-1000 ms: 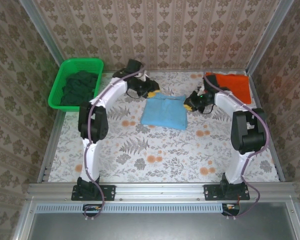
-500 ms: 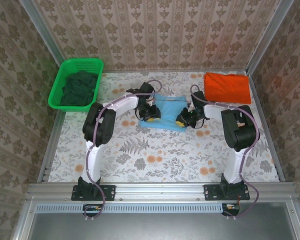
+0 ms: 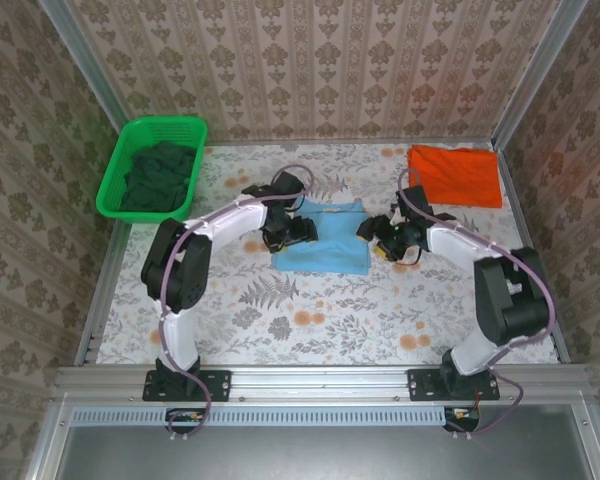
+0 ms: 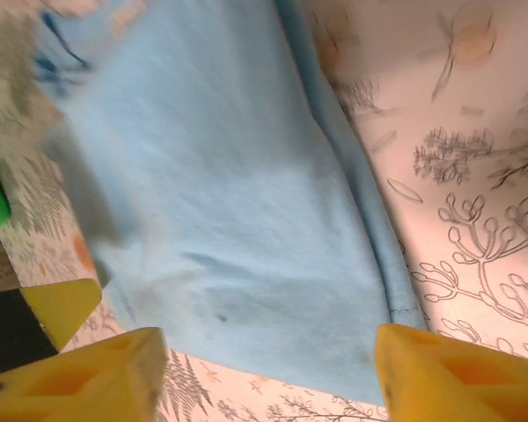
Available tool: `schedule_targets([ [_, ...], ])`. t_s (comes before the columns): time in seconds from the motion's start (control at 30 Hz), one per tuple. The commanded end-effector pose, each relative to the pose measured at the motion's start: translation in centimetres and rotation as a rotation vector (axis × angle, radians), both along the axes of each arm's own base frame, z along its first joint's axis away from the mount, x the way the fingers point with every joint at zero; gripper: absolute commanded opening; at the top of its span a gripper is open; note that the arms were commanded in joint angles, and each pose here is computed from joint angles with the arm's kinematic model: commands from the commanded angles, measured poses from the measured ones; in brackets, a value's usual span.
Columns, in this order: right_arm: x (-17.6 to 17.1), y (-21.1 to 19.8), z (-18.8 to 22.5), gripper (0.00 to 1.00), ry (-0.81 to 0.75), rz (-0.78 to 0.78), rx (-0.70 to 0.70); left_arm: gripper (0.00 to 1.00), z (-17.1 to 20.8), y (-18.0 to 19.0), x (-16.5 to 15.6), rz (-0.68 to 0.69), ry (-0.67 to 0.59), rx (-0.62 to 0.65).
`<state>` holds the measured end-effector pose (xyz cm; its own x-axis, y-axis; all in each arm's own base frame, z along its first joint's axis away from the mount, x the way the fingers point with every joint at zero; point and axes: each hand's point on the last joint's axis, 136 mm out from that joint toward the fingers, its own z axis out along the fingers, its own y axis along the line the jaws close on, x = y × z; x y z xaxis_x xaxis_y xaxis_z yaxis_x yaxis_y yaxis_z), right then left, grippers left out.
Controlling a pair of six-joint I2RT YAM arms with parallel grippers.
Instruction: Fold and stack the t-shirts
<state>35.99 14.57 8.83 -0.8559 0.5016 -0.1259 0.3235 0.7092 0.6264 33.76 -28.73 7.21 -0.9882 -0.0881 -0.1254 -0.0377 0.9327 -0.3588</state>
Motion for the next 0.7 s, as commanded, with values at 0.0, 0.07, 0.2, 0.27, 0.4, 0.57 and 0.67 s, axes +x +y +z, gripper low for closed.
schedule_targets([
  [0.0, 1.2, -2.8, 1.6, 0.72, -0.072, -0.010, -0.185, 0.85, 5.5, -0.1, 1.5, 0.030, -0.110, -0.041],
  [0.07, 1.6, -3.0, 0.7, 0.74, -0.047, 0.035, -0.232, 0.90, 7.2, 0.0, 1.9, 0.017, -0.158, -0.043],
  [0.2, 2.6, -2.4, -2.3, 0.89, 0.030, 0.129, -0.290, 1.00, 9.5, 1.9, 1.8, -0.011, -0.235, 0.032],
  [0.27, 3.2, -2.3, -3.2, 0.89, 0.045, 0.159, -0.334, 1.00, 9.9, 3.2, 1.1, -0.020, -0.247, 0.077],
  [0.4, 4.1, -1.2, -4.8, 0.85, 0.061, 0.200, -0.382, 1.00, 9.5, 6.2, -1.2, -0.049, -0.240, 0.174],
  [0.57, 3.6, 1.0, -7.0, 0.77, 0.119, 0.277, -0.438, 1.00, 8.2, 9.8, -4.6, -0.050, -0.188, 0.239],
  [0.67, 3.6, 2.2, -7.5, 0.69, 0.128, 0.315, -0.476, 1.00, 8.0, 11.4, -6.2, -0.035, -0.173, 0.228],
])
